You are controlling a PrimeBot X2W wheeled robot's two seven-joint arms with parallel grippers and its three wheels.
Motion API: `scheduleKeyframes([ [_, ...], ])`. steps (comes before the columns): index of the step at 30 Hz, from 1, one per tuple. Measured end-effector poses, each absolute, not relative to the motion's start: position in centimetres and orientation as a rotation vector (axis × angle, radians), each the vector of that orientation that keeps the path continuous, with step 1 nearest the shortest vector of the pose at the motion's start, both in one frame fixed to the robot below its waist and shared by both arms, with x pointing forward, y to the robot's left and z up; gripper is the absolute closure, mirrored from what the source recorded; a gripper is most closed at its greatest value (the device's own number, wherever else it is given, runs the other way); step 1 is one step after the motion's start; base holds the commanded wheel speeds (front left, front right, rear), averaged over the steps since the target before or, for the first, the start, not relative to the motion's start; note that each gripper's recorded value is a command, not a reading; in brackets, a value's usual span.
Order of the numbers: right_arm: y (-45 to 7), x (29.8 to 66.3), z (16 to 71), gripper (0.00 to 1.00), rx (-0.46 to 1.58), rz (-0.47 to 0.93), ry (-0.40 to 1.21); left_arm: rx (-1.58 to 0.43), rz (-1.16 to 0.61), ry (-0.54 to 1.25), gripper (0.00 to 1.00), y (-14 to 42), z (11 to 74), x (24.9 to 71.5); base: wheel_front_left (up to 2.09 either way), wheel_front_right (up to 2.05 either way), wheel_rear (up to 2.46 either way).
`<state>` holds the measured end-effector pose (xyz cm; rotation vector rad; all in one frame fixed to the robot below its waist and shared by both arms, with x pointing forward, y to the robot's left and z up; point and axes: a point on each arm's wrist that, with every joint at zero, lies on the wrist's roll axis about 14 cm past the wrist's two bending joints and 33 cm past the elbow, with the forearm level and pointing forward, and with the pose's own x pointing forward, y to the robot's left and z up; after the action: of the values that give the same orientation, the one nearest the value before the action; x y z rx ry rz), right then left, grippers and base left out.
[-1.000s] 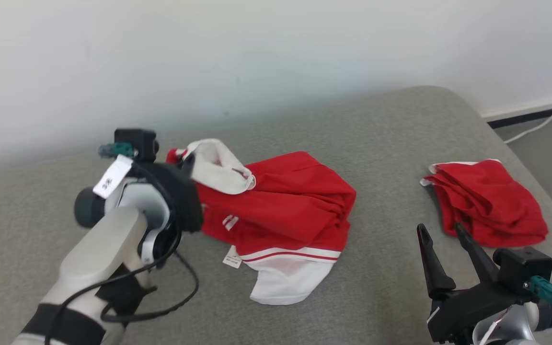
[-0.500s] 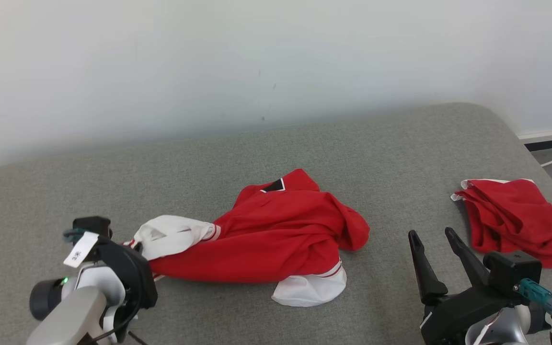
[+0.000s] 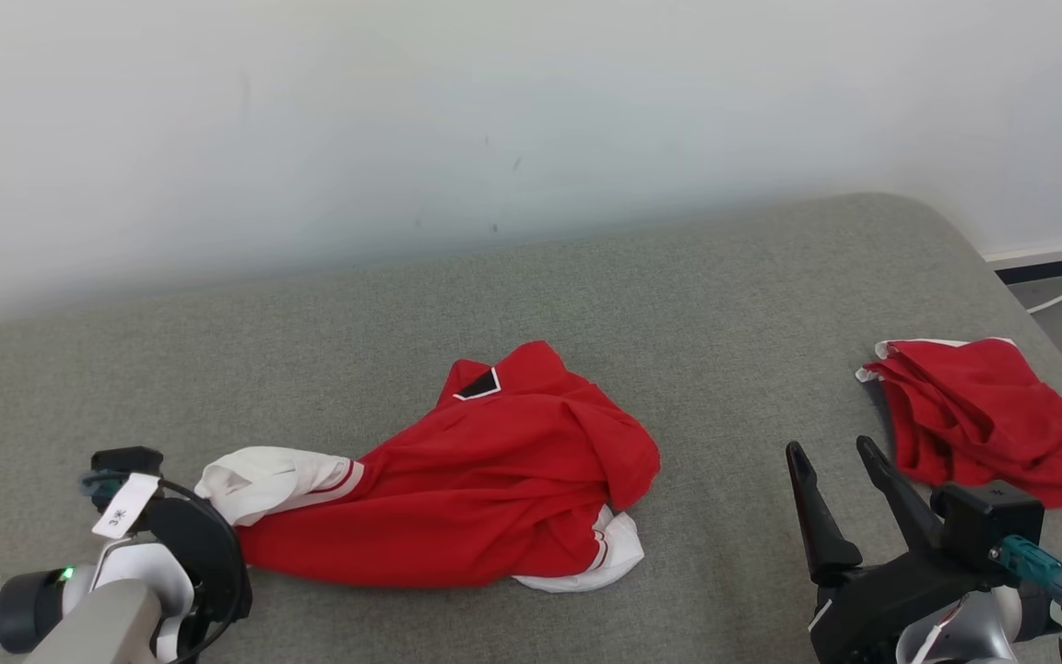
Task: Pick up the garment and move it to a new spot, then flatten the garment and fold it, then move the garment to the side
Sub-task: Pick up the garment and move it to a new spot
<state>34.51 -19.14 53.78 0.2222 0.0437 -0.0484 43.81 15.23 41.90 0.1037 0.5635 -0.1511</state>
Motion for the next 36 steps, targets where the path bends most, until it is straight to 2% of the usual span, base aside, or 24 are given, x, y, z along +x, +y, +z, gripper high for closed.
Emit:
scheduleKeyframes([
  [1,-19.2,34.5,53.8,0.00,0.222,-0.049,0.043,0.103,-0.153,0.561,1.00,15.1,41.9,43.8,0.00,0.00,0.00],
  [2,-19.2,34.5,53.8,0.00,0.222,-0.050,0.043,0.099,-0.156,0.559,0.64,14.9,41.9,43.8,0.00,0.00,0.00],
  [3,-19.2,34.5,53.8,0.00,0.222,-0.050,0.043,0.097,-0.156,0.560,0.16,14.8,41.8,43.8,0.00,0.00,0.00],
  [4,-19.2,34.5,53.8,0.00,0.222,-0.050,0.044,0.095,-0.156,0.558,0.00,14.7,41.8,43.8,0.00,0.00,0.00],
  [13,-18.9,34.7,53.7,0.00,0.222,-0.042,0.052,0.078,-0.118,0.527,0.00,15.7,42.2,44.0,0.00,0.00,0.00],
  [26,-17.7,35.1,54.0,0.00,0.221,0.001,0.043,-0.026,-0.103,0.250,0.00,15.4,47.6,44.9,0.00,0.00,0.00],
  [36,-17.2,35.4,54.1,0.00,0.212,0.029,0.032,-0.077,-0.153,0.185,0.00,13.6,48.0,42.2,0.00,0.00,0.00],
])
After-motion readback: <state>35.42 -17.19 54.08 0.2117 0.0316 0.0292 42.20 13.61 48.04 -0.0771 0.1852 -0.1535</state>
